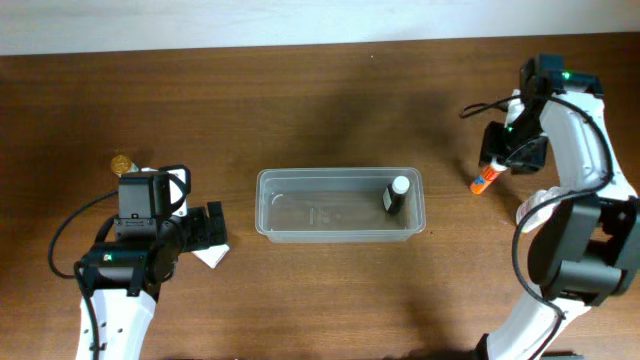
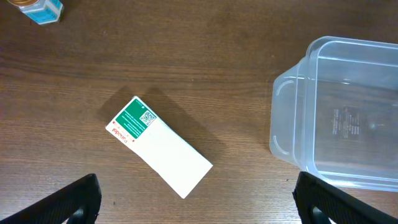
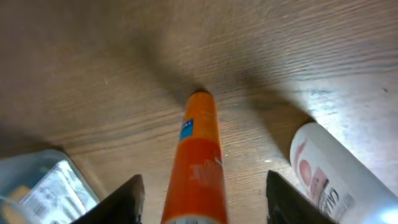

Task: Pack container
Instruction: 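Grasp the orange tube with the right gripper, then place the orange tube upright in the container beside the dark bottle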

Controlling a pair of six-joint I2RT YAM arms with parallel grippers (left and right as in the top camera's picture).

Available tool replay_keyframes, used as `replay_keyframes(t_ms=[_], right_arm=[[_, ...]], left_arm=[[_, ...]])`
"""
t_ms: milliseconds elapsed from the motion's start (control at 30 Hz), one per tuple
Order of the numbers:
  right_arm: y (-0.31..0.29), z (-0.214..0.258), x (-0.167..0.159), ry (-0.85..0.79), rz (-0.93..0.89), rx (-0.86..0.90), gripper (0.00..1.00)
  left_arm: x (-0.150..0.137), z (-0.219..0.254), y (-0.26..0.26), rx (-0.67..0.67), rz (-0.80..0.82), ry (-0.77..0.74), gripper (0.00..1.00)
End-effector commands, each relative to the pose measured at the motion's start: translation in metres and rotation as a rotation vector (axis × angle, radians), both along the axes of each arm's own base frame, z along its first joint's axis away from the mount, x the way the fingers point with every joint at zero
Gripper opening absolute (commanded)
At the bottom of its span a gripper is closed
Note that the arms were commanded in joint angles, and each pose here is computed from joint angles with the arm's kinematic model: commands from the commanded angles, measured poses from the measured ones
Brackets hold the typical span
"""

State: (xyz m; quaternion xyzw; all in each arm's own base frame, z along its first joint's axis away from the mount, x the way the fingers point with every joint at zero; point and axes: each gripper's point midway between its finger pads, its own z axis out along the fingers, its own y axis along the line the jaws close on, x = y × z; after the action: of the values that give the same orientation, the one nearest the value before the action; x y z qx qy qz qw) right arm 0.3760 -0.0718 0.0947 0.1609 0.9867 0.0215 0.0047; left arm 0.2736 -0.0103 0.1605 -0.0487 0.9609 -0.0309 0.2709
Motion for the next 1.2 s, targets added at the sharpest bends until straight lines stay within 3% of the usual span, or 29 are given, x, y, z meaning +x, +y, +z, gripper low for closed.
replay_keyframes(t_ms=[0, 67, 300, 500, 700, 800, 933, 1167], right_arm=[[0.004, -0.011, -0.005, 0.04, 0.007, 0.023, 0.4], [0.004, -0.01, -0.006, 0.039, 0.007, 0.022, 0.28], [0.008, -0.005, -0.008, 0.038, 0.027, 0.022, 0.23], [0.041, 0.058, -0.008, -0.088, 0.135, -0.006, 0.21], [0.105, 0.145, -0.055, -0.27, 0.312, -0.012, 0.22], [0.132, 0.165, -0.078, -0.313, 0.377, 0.004, 0.22], [0.159, 0.16, -0.098, -0.266, 0.429, 0.026, 0.22], [0.183, 0.099, -0.099, -0.202, 0.44, 0.013, 0.22]], left_arm=[[0.004, 0.008, -0.001, -0.011, -0.002, -0.021, 0.99], [0.004, 0.008, -0.001, -0.011, -0.002, -0.021, 0.99], [0.004, 0.008, -0.001, -0.011, -0.002, -0.021, 0.99], [0.004, 0.008, -0.001, -0.011, -0.002, -0.021, 0.99], [0.004, 0.008, -0.001, -0.011, -0.002, -0.021, 0.99], [0.004, 0.009, -0.001, -0.011, -0.002, -0.024, 0.99], [0.004, 0.009, -0.001, -0.011, -0.002, -0.024, 0.99], [0.004, 0.009, -0.001, -0.011, -0.002, -0.024, 0.99]])
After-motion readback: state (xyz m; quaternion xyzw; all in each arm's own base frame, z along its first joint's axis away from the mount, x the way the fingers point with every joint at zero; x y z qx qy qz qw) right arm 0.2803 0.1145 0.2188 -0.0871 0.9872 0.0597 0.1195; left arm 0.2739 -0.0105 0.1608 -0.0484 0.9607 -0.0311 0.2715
